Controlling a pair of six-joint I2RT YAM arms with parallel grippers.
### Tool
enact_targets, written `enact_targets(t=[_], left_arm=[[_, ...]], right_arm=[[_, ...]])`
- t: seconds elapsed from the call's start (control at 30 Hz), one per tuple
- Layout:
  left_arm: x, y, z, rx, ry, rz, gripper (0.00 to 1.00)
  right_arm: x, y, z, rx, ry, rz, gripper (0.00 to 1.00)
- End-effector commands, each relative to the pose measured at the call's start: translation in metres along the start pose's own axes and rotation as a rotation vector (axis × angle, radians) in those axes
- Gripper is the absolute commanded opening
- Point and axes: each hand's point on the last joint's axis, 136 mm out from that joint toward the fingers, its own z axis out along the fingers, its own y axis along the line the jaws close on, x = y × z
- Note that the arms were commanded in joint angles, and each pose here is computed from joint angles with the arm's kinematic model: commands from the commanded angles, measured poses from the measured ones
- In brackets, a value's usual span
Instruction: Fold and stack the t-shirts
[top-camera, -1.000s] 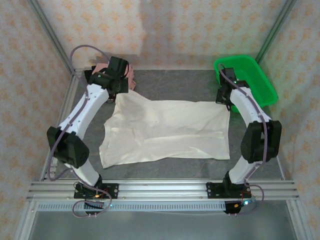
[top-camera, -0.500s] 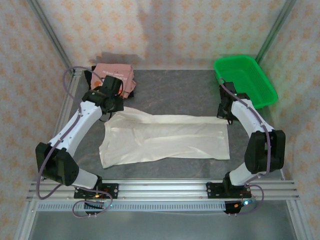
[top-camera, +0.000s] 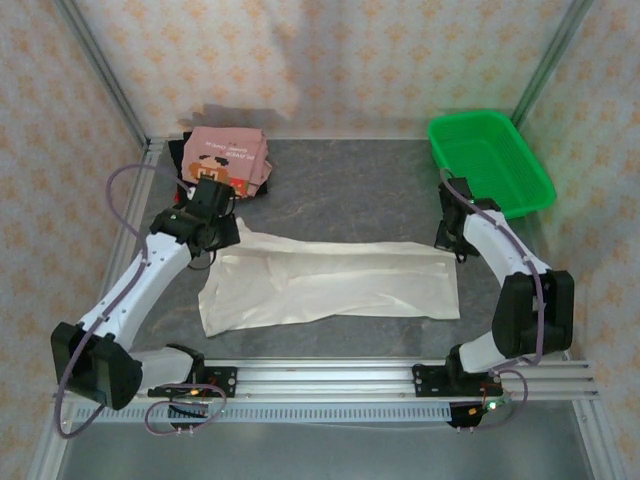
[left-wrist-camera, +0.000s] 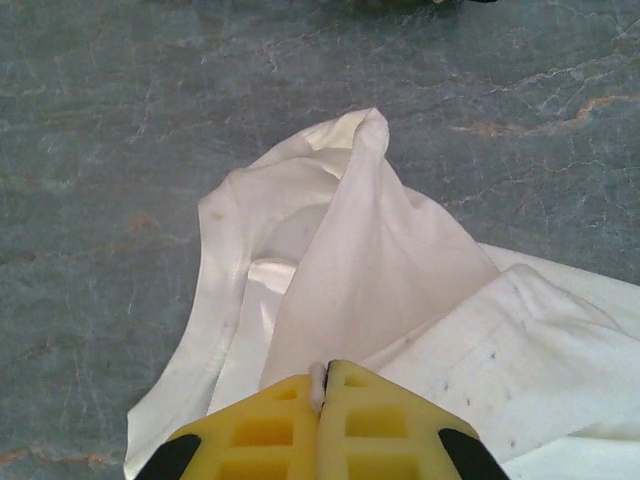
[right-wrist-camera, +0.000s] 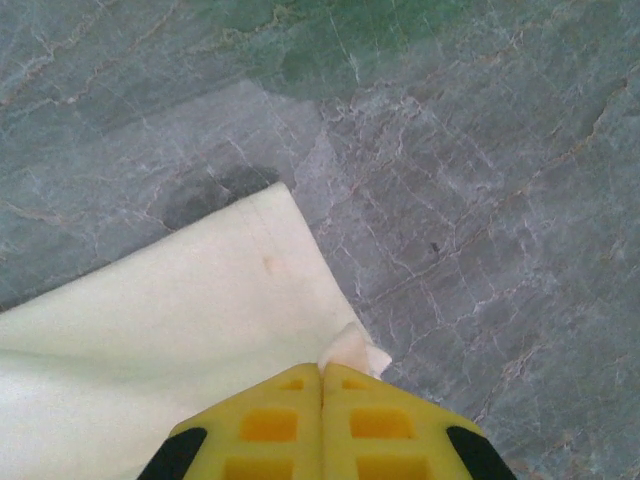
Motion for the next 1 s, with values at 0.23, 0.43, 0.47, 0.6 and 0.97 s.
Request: enact_targets(t=[0.23, 0.43, 0.47, 0.6, 0.97], left_arm=[[0.042, 0.021, 0.013, -0.029, 0.069, -0.143, 0.0], [0.058, 0.028, 0.017, -0.028, 0.086, -0.164, 0.0], [0.061, 0.03, 0.018, -0.036, 0.092, -0.165, 0.0], [0.074, 0.037, 0.025, -0.059, 0.119, -0.169, 0.0], [0.112, 0.05, 0.055, -0.121, 0.211, -0.206, 0.0]], right_arm=[[0.033, -0.01, 0.011, 0.024, 0.081, 0.121, 0.0], [0.04, -0.013, 0.02, 0.05, 0.096, 0.124, 0.0], [0.041, -0.013, 0.022, 0.052, 0.099, 0.128, 0.0], [0.046, -0.012, 0.028, 0.056, 0.117, 0.138, 0.0], [0.065, -0.009, 0.045, 0.056, 0.172, 0.182, 0.0]])
